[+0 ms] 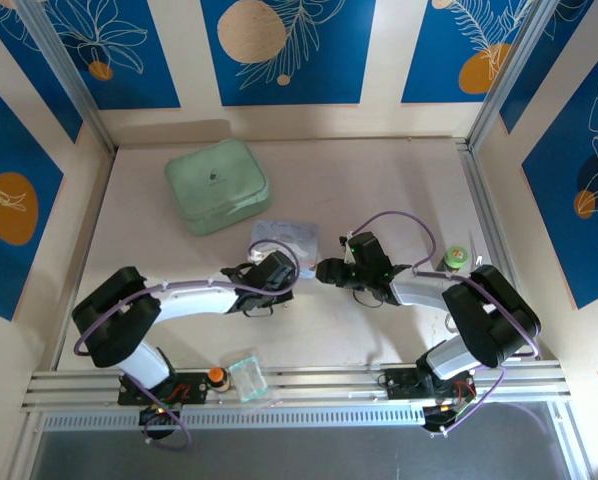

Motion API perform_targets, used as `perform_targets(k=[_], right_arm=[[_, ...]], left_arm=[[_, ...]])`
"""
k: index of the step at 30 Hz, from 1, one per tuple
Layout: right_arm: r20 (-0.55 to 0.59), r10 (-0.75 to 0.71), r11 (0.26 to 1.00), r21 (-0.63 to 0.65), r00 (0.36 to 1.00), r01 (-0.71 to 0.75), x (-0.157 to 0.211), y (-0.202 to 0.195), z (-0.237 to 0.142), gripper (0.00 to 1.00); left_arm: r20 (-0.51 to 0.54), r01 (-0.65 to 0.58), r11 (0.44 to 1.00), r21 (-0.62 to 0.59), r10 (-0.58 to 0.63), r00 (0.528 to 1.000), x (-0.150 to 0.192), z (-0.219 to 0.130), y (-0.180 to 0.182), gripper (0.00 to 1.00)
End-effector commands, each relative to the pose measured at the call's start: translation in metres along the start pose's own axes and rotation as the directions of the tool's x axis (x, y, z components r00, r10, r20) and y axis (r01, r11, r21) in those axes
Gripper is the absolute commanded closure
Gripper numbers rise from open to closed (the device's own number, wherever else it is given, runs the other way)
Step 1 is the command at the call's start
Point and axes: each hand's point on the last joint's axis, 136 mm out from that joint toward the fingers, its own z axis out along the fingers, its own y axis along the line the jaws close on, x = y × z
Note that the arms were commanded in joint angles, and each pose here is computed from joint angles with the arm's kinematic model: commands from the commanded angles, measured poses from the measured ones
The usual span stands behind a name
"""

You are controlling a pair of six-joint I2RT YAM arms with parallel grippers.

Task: Unlock a padlock with a key

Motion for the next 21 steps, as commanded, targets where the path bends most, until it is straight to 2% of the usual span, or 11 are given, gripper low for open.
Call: perform_targets(k=[1,7,18,21], right_arm=[[0.014,-0.005,1.0,-0.005,1.0,0.005,-0.008,0.008,-0.001,0.47],[0.012,-0.008,1.0,0.0,1.0,0.008,-0.007,0.007,-0.002,0.47],[0.01,-0.008,1.0,0.018,1.0,0.008,-0.005,0.001,-0.002,0.46],[0.009,-0.003,1.0,0.021,1.0,0.003,-0.005,-0.001,-0.002,0.46]], left_arm=[[-0.058,-0.182,0.955,-0.234,0.173,0.983,0.001,-0.001,0.044,0.99],[-0.107,-0.244,0.926,-0.287,0.222,0.969,0.008,0.01,0.054,0.92],[-0.086,-0.324,0.874,-0.363,0.314,0.945,0.007,0.001,0.042,0.71],[-0.08,-0.325,0.871,-0.368,0.318,0.945,0.009,0.002,0.041,0.7]])
